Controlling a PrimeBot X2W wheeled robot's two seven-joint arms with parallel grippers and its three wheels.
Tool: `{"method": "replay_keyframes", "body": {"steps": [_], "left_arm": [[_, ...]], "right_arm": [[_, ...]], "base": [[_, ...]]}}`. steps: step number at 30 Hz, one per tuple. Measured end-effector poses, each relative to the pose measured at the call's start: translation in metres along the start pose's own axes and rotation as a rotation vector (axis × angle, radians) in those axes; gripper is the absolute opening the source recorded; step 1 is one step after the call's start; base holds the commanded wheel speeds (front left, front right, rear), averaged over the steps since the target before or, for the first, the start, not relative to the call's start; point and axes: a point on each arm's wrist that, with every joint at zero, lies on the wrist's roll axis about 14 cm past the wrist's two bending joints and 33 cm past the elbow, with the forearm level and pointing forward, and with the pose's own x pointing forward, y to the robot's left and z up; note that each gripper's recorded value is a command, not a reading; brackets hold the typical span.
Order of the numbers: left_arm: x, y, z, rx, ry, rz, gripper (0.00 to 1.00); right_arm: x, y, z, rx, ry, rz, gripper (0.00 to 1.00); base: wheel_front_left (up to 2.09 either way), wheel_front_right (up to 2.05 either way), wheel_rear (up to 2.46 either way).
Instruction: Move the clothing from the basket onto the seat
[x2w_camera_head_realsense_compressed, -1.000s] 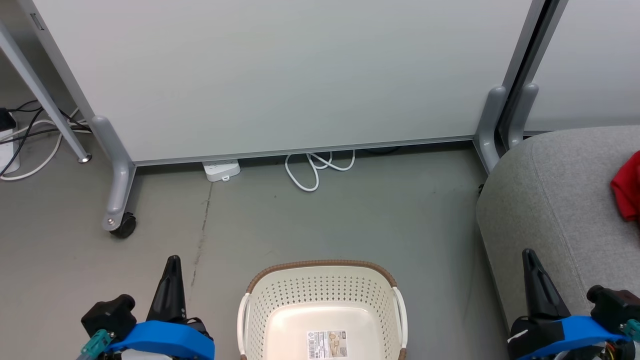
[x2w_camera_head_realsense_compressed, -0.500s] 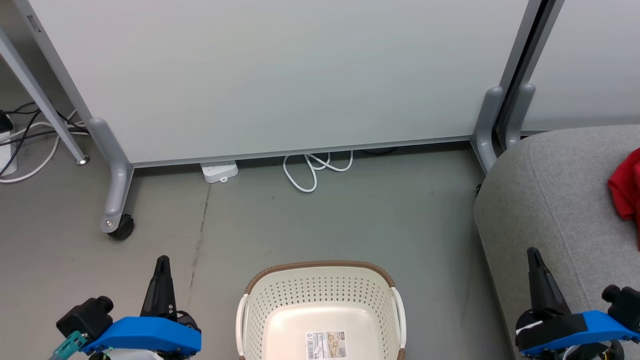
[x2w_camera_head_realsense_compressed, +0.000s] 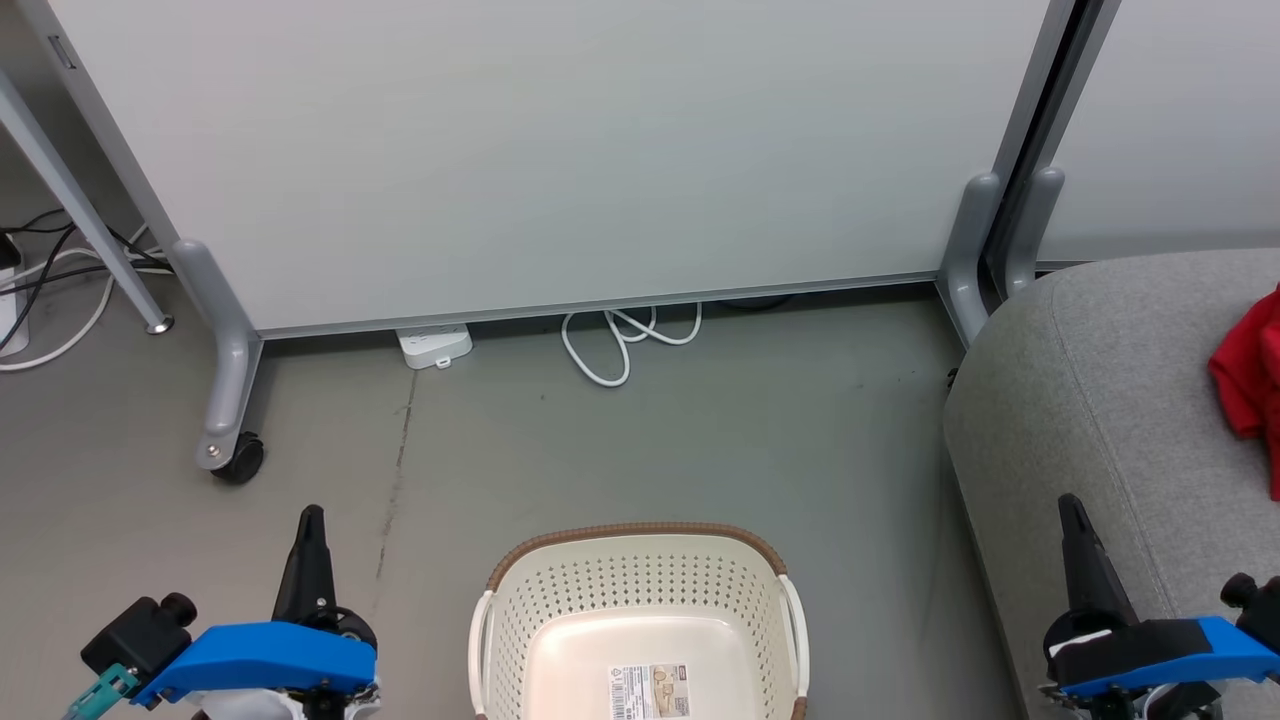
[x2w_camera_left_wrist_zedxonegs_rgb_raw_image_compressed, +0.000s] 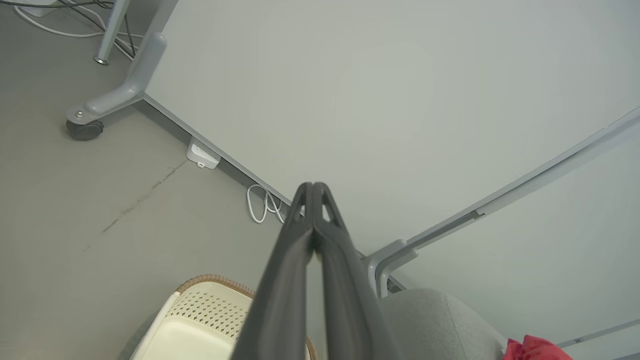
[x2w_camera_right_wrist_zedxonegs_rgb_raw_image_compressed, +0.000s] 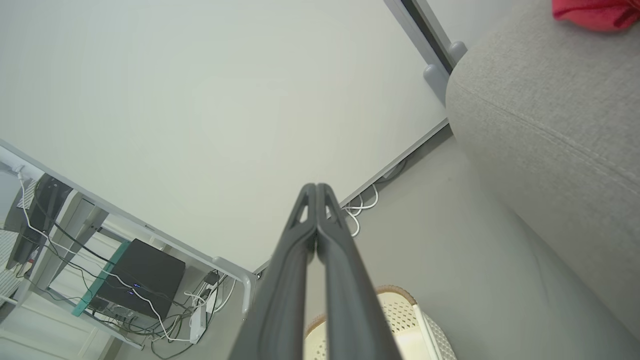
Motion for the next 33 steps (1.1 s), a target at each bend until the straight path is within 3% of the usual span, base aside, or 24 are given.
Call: {"method": "replay_keyframes", "body": {"steps": [33], "left_arm": [[0.007,-0.007,0.011,-0.366,0.001,-0.024,0.00]], "right_arm": [[0.005,0.004,0.010,0.383,-0.005,0.007,0.00]], "base": [[0.00,0.00,0.00]]}}
